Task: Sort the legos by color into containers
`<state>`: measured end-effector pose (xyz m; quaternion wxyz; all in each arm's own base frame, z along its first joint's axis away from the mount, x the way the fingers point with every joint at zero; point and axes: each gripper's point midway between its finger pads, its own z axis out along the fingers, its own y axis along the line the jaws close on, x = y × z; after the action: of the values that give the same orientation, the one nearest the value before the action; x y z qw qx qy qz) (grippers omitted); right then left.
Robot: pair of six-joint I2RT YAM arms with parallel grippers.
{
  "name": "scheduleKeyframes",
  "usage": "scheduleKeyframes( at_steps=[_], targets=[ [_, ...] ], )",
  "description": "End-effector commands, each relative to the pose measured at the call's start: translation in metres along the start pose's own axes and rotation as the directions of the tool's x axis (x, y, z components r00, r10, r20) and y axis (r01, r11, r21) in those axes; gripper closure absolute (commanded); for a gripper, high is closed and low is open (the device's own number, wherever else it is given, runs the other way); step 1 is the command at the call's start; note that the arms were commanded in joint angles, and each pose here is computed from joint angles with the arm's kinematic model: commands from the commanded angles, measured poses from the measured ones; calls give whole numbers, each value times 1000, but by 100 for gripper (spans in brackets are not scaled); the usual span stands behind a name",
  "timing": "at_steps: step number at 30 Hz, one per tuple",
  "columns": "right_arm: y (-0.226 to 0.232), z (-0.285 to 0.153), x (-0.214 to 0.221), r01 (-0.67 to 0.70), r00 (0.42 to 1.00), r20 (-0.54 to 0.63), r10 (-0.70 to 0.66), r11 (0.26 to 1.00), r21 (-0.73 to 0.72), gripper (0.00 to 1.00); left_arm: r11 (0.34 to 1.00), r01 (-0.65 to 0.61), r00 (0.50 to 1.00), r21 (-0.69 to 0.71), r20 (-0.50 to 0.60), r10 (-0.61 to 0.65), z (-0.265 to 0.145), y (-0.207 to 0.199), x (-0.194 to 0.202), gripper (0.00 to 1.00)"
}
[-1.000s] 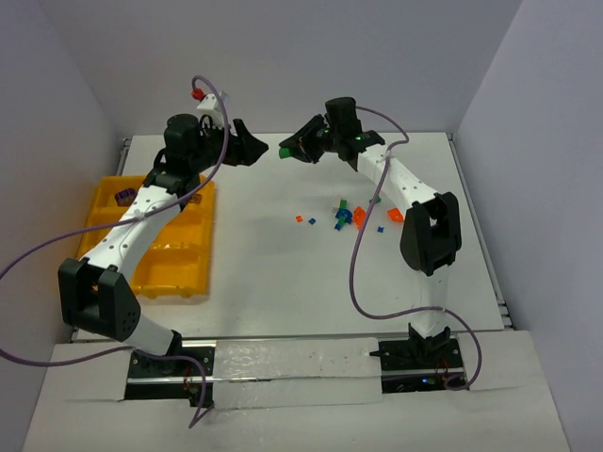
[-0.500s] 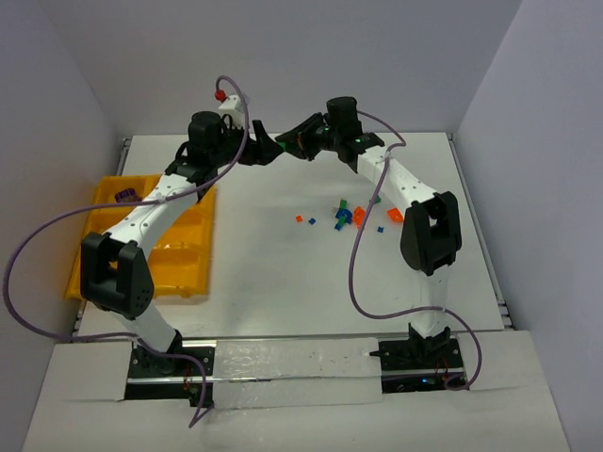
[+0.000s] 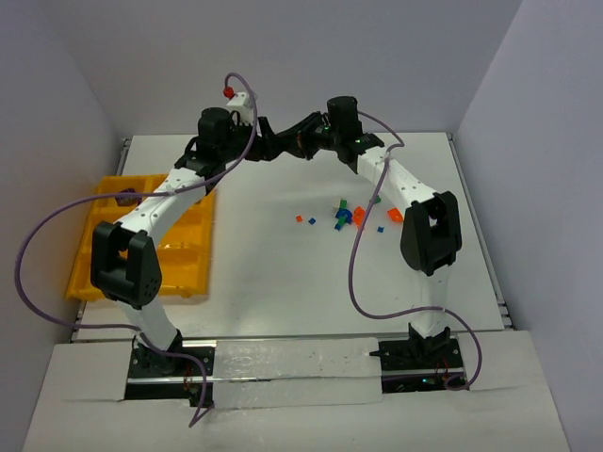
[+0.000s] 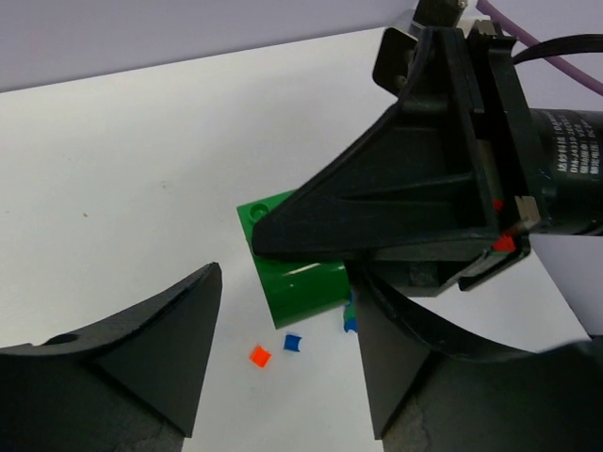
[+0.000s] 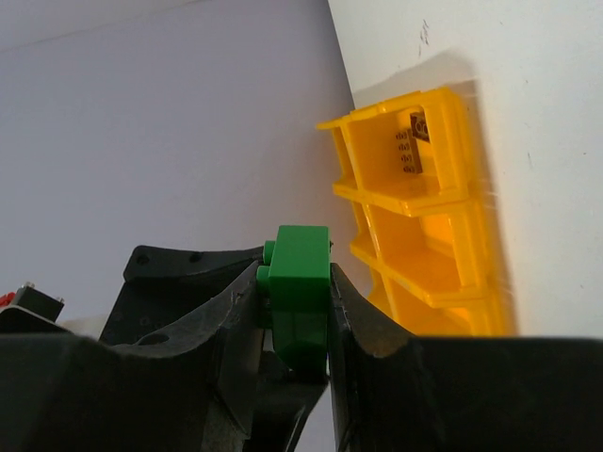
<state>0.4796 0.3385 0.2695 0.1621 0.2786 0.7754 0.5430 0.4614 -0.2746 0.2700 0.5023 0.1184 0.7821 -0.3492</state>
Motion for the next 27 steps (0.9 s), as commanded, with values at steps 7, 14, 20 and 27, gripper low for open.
scheduleKeyframes(
  at_steps=[7, 14, 20, 27],
  targets=[
    [33, -18, 9, 32, 999, -4, -33, 996, -85, 99, 1000, -17, 997, -4, 74, 18, 6, -6, -28, 71],
    [30, -17, -2, 64, 998, 26, -62, 995, -79, 18, 999, -34, 997, -24, 68, 36, -2, -1, -25, 100],
    [19, -42, -58, 194, 970, 159, -185, 980, -44, 0, 994, -107, 994, -40, 4, 107, -57, 24, -7, 100],
    [-2, -107, -114, 524, 813, 240, -530, 846, 94, 0, 979, -142, 989, -148, -53, 136, -174, 101, -11, 100]
  ],
)
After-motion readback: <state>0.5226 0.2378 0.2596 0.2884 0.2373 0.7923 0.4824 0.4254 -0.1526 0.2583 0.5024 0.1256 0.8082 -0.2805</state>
